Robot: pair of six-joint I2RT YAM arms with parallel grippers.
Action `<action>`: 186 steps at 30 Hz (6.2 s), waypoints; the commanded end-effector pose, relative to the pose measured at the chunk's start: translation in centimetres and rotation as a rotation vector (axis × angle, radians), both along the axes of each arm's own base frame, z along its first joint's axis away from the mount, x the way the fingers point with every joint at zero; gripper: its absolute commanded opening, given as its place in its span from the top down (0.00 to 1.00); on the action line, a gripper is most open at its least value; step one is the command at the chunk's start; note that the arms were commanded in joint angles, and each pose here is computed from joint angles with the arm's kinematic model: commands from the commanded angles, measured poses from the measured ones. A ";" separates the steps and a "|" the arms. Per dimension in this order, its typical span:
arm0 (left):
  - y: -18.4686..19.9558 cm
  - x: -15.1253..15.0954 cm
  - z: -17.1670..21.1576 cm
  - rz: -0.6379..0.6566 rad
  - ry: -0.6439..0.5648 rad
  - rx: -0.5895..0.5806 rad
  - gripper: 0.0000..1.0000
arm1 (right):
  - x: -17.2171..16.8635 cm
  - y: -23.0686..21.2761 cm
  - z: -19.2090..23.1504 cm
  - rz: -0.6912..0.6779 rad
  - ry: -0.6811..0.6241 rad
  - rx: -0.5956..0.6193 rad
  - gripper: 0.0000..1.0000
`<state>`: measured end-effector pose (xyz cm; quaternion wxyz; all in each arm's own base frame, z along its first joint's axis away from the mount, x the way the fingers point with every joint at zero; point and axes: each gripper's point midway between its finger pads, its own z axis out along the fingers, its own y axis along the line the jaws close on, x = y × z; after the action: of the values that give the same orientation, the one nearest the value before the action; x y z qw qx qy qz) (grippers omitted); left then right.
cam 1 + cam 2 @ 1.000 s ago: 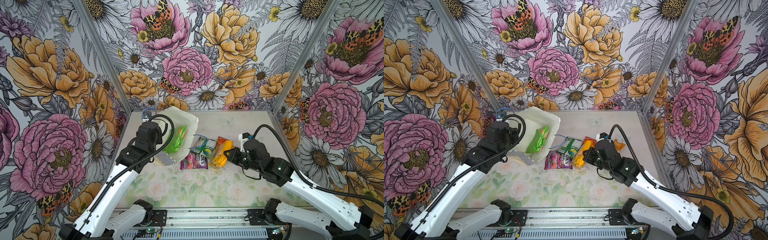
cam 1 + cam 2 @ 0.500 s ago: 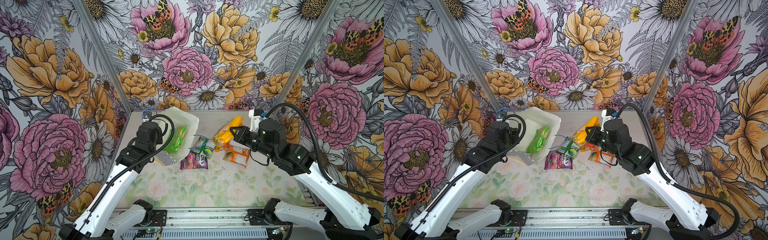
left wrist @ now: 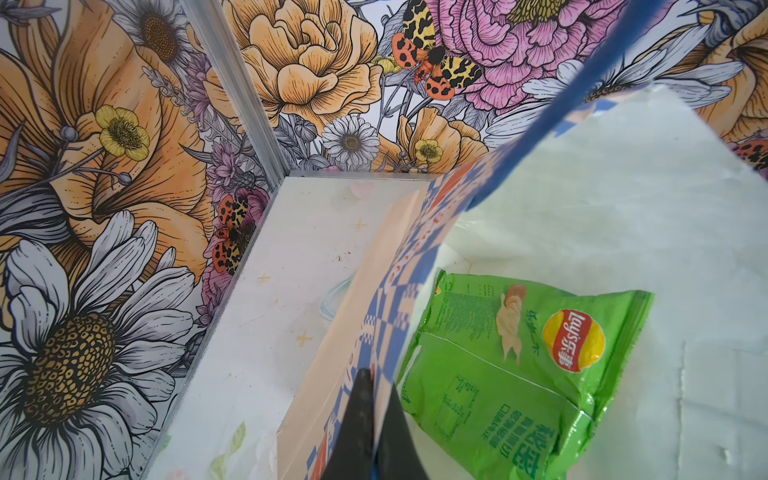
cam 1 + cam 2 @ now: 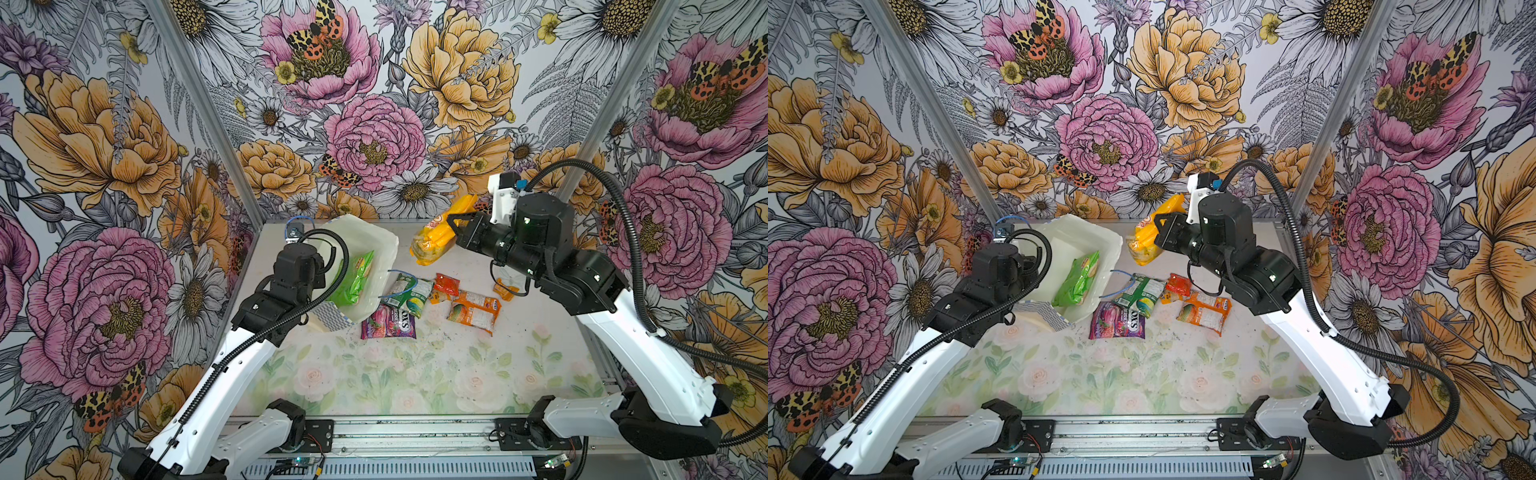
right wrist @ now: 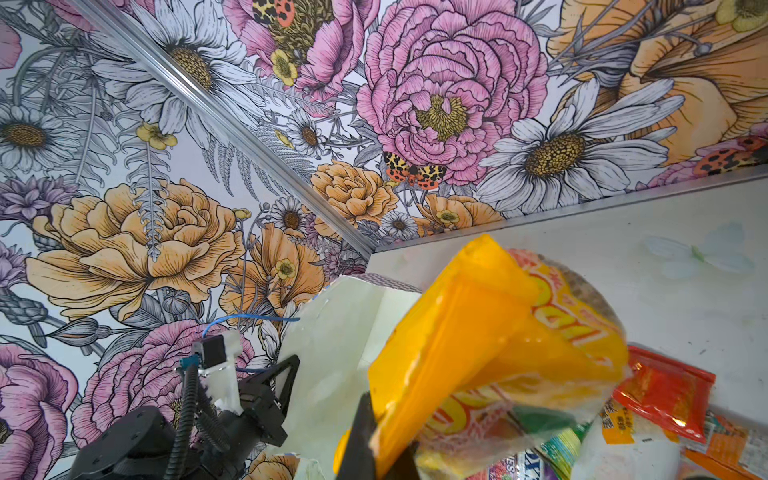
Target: Place the snacks into the paper bag
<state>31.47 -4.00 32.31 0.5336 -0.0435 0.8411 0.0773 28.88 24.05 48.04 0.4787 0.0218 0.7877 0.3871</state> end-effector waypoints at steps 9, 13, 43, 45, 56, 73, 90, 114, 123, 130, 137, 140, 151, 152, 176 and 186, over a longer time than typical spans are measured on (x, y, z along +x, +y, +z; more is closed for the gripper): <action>-0.6 0.3 0.1 -0.021 -0.017 -0.013 1.00 | -2.4 6.8 6.8 0.205 -0.148 0.126 1.00; -0.7 0.3 0.0 -0.026 -0.010 -0.011 1.00 | -2.6 9.9 6.6 0.279 -0.135 0.143 1.00; 0.0 0.2 1.1 -0.053 -0.063 -0.133 1.00 | 0.8 22.1 -2.2 0.495 -0.010 0.161 1.00; 0.2 0.2 1.2 -0.045 -0.067 -0.137 1.00 | 0.9 22.6 -2.7 0.504 -0.004 0.169 1.00; 0.4 0.3 1.2 -0.041 -0.070 -0.145 1.00 | 2.9 22.2 -7.2 0.394 0.008 0.201 1.00; 0.4 0.4 0.9 -0.038 -0.064 -0.144 1.00 | 4.5 24.4 -12.4 0.353 0.098 0.210 1.00; 0.5 0.5 0.8 -0.035 -0.060 -0.144 1.00 | 5.8 25.6 -19.4 0.226 0.188 0.034 1.00; 1.0 0.5 0.7 -0.016 -0.062 -0.147 1.00 | 8.6 30.3 -18.0 0.308 0.101 0.115 1.00; 1.9 0.7 0.5 0.015 -0.059 -0.165 1.00 | 8.1 31.1 -22.1 0.317 0.172 0.078 1.00; 2.3 0.8 0.4 0.031 -0.055 -0.162 1.00 | 8.4 30.2 -23.3 0.310 0.233 0.053 0.71; 2.8 1.0 0.1 0.048 -0.046 -0.162 1.00 | 7.9 28.9 -19.9 0.320 0.201 0.026 0.43; 3.2 1.1 -0.1 0.061 -0.043 -0.166 1.00 | 7.5 28.6 -18.2 0.333 0.183 0.011 0.37; 4.8 3.0 0.1 0.082 0.008 -0.241 1.00 | 4.9 23.6 -8.8 0.393 0.030 -0.081 0.29; 4.5 3.2 0.0 0.061 0.022 -0.264 1.00 | 4.8 22.5 -8.1 0.388 0.023 -0.085 0.29; 6.6 3.7 -2.8 0.077 0.103 -0.377 1.00 | -0.4 2.6 -31.1 0.070 0.451 -0.259 0.23; 6.4 3.5 -2.9 0.072 0.095 -0.388 1.00 | -1.3 5.5 -39.5 0.078 0.678 -0.227 0.24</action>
<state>35.20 2.68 28.71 0.4598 -0.1727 0.8697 -0.0474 26.85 27.47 7.87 0.1736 0.0508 0.9520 0.2471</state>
